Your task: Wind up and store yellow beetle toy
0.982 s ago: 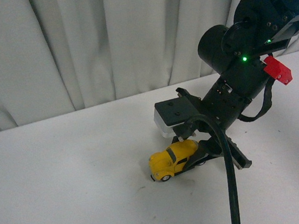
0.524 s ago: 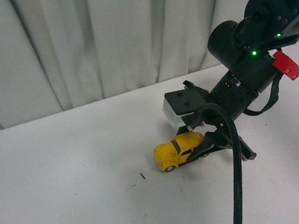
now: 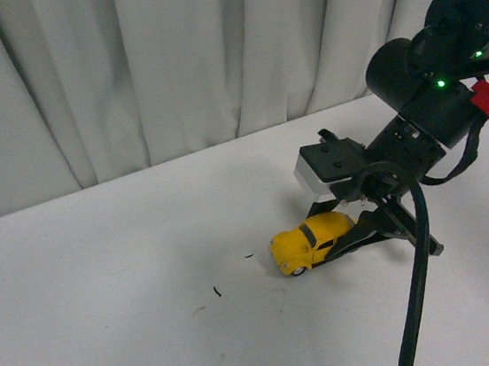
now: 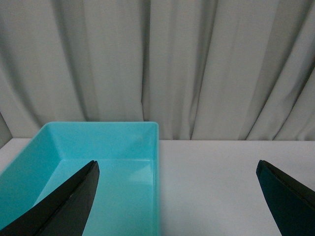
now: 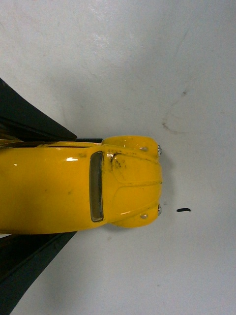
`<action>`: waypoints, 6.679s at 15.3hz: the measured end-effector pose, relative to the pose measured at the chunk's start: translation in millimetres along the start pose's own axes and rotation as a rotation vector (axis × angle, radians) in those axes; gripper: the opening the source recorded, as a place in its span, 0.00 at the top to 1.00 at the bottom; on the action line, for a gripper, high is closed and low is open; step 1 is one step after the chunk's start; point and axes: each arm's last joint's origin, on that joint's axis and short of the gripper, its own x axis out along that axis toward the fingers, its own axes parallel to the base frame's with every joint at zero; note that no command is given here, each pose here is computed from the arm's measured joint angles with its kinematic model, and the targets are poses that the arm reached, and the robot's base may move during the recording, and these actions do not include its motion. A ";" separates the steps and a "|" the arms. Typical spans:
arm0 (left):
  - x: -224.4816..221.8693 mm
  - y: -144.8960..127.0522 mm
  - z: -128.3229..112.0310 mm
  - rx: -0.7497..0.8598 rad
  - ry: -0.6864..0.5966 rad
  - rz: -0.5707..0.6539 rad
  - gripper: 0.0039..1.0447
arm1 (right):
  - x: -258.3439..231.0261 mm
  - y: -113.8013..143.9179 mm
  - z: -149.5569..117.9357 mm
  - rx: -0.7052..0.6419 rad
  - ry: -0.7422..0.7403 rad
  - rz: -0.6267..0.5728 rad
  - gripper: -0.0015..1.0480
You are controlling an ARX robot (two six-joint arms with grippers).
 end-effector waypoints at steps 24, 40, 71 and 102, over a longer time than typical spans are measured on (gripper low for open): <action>0.0 0.0 0.0 0.000 0.000 0.000 0.06 | -43.3 36.2 -51.9 0.211 0.042 -0.020 0.07; 0.0 0.0 0.0 0.000 0.000 0.000 0.06 | -41.9 36.6 -52.4 0.214 0.044 -0.032 0.06; 0.0 0.0 0.0 0.000 0.000 0.000 0.06 | -90.9 196.0 110.7 0.771 -0.606 -1.320 0.98; 0.0 0.0 0.0 0.000 0.000 0.000 0.06 | -102.3 242.4 115.3 0.751 -0.634 -1.339 0.18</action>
